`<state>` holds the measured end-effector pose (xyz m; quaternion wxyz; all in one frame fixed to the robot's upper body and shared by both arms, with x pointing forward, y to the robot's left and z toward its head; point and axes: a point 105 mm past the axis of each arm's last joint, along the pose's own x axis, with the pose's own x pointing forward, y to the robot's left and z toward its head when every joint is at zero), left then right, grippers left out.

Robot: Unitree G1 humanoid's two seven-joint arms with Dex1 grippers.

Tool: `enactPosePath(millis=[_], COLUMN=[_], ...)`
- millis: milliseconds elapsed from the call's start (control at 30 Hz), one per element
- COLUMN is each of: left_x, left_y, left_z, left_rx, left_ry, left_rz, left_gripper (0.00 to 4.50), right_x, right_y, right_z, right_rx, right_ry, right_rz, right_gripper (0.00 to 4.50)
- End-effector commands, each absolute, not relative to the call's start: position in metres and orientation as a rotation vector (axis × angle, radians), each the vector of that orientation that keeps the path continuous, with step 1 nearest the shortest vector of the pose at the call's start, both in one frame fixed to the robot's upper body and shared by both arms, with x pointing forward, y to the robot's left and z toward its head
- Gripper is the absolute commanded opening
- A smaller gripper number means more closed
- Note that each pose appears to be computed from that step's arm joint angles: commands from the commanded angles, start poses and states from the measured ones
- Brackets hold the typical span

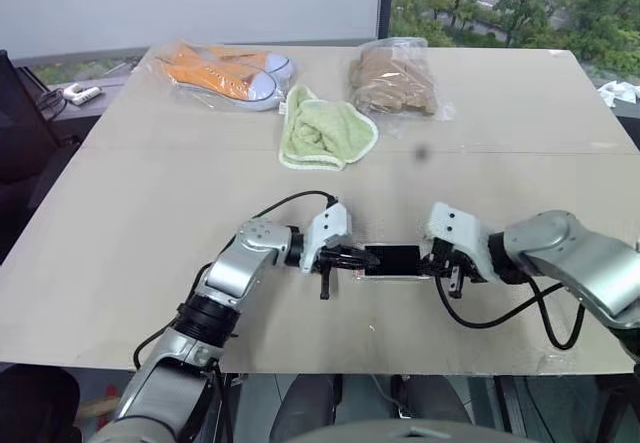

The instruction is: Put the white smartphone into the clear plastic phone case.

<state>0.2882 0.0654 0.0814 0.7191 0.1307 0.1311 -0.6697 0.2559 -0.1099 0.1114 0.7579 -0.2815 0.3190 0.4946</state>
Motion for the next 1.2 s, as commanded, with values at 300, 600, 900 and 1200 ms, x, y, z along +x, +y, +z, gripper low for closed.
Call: enactPosePath(millis=[300, 600, 900, 1200], left_x=[0.287, 0.285, 0.286, 0.285], left_y=[0.066, 0.066, 0.069, 0.072], left_z=[0.068, 0.066, 0.067, 0.067], left_rx=[0.367, 0.386, 0.402, 0.415], left_ry=[0.304, 0.299, 0.302, 0.306], left_rz=[-1.448, -1.448, -1.437, -1.433], left_gripper=[0.00, 0.00, 0.00, 0.00], right_x=[0.259, 0.256, 0.251, 0.245], right_y=[-0.128, -0.136, -0.134, -0.132], right_z=[0.091, 0.080, 0.071, 0.055], right_rx=[-0.631, -0.661, -0.651, -0.639], right_ry=[0.751, 0.807, 0.839, 0.883], right_rz=[1.012, 1.008, 1.033, 1.054], right_gripper=[0.05, 0.05, 0.05, 0.05])
